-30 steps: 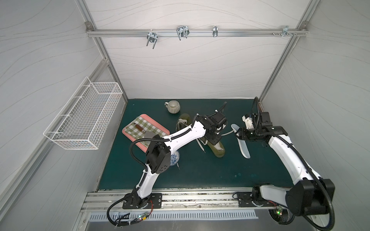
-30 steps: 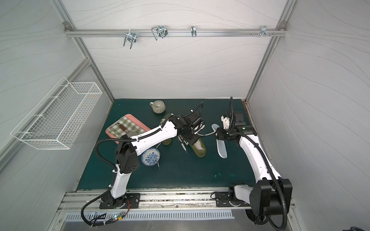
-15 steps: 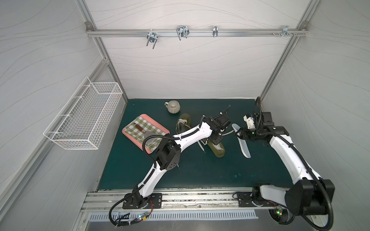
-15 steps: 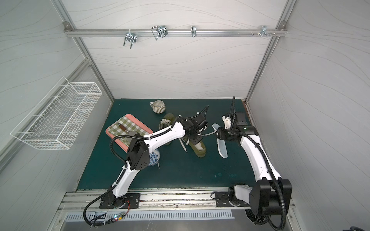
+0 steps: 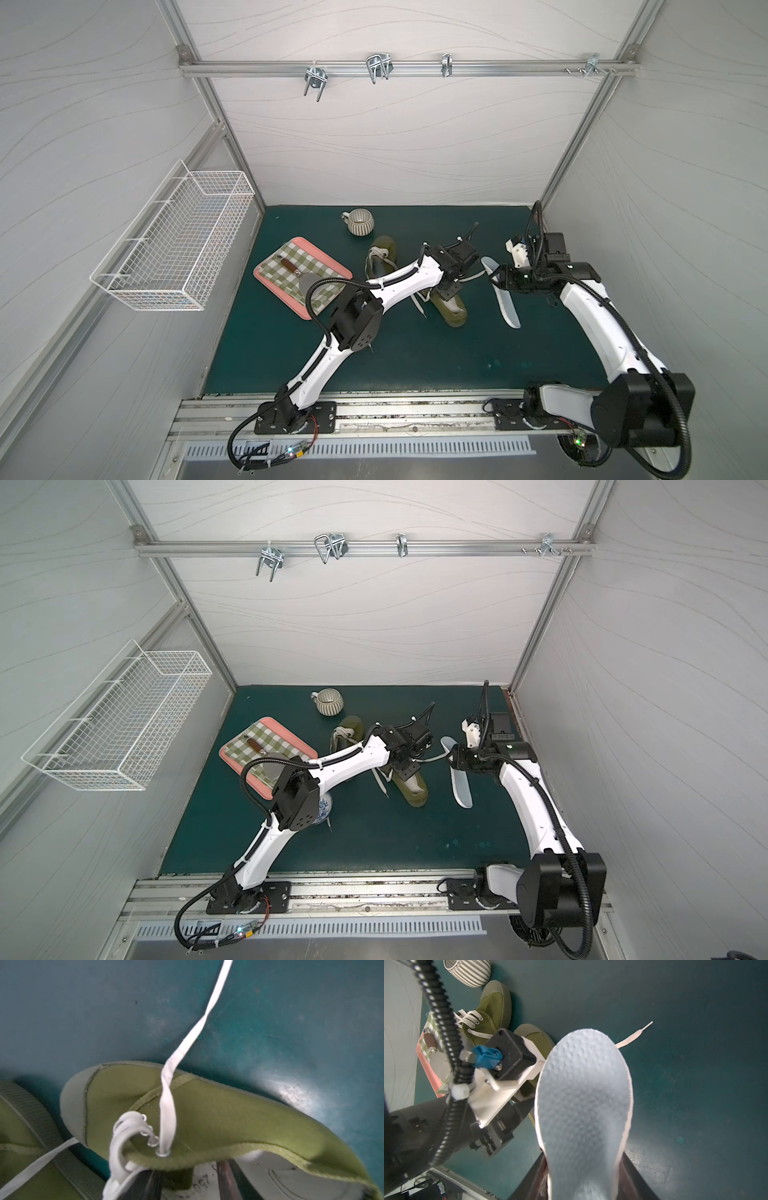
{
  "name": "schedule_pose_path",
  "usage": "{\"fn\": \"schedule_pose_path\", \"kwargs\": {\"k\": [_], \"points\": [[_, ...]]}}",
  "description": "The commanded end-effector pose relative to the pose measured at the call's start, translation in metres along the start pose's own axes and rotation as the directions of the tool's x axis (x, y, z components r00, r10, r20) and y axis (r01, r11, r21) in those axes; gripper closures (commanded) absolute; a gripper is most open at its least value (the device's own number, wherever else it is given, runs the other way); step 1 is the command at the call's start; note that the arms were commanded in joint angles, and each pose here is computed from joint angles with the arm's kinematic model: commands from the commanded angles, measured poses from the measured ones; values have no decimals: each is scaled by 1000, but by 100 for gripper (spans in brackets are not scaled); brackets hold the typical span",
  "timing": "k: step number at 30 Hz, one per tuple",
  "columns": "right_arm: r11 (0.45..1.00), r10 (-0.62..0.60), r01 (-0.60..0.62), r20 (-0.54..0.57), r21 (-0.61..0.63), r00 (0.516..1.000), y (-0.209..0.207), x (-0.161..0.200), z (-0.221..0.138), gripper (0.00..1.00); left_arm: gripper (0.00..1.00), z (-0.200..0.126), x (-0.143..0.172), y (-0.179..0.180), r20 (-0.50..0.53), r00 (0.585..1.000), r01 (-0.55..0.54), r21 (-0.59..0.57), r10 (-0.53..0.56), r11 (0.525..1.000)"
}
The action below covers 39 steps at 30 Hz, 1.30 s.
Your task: Insert the insole into the shoe
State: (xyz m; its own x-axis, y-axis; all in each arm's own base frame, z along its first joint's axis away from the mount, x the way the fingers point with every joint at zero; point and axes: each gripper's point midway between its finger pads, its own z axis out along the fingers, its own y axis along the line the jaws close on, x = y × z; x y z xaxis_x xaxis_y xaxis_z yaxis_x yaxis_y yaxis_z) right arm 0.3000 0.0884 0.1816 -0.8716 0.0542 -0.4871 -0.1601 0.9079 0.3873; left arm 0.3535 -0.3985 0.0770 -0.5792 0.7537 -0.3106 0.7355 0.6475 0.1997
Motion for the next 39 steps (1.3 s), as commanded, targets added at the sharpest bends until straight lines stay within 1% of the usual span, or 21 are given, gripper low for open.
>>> {"fn": "schedule_pose_path", "kwargs": {"k": [1, 6, 9, 14, 19, 22, 24, 27, 29, 32, 35, 39], "points": [[1000, -6, 6, 5, -18, 1000, 5, -4, -7, 53, 58, 7, -12, 12, 42, 999, -25, -74, 28, 997], [1000, -3, 3, 4, -22, 1000, 5, -5, -7, 53, 59, 12, -9, 12, 40, 998, -38, -85, 42, 996], [1000, -1, 1, 4, -24, 1000, 6, -6, -7, 53, 59, 14, -6, 5, 33, 998, -43, -50, 44, 998], [1000, 2, -2, 3, -26, 1000, 6, -6, -8, 53, 60, 19, 1, 3, 14, 999, -41, -47, 42, 998], [1000, 3, -3, 6, -27, 1000, 6, -6, -8, 53, 59, 12, 2, -1, 22, 999, -49, -43, 50, 998], [999, 3, -3, 4, -32, 1000, 7, -6, -8, 54, 59, 17, 6, 2, 3, 998, -63, -62, 63, 996], [999, 0, 0, 7, -32, 1000, 7, -6, -9, 54, 59, 22, 9, 6, -12, 998, -70, -104, 69, 992], [999, 0, 1, 8, -32, 1000, 8, -5, -10, 54, 60, 22, 7, 8, 6, 998, -64, -120, 66, 991], [999, 0, 1, 10, -33, 1000, 8, -6, -11, 54, 67, 19, 2, 11, 25, 998, -48, -136, 52, 990], [1000, -2, 2, 8, -31, 1000, 8, -6, -11, 54, 86, 13, -3, 15, 45, 998, -31, -149, 39, 988], [1000, -2, 3, 6, -31, 1000, 8, -6, -11, 55, 100, 1, -7, 16, 59, 998, -21, -141, 29, 990], [1000, 0, 0, -1, -24, 1000, 6, -4, -10, 55, 100, -15, -10, 13, 62, 998, -15, -96, 21, 995]]}}
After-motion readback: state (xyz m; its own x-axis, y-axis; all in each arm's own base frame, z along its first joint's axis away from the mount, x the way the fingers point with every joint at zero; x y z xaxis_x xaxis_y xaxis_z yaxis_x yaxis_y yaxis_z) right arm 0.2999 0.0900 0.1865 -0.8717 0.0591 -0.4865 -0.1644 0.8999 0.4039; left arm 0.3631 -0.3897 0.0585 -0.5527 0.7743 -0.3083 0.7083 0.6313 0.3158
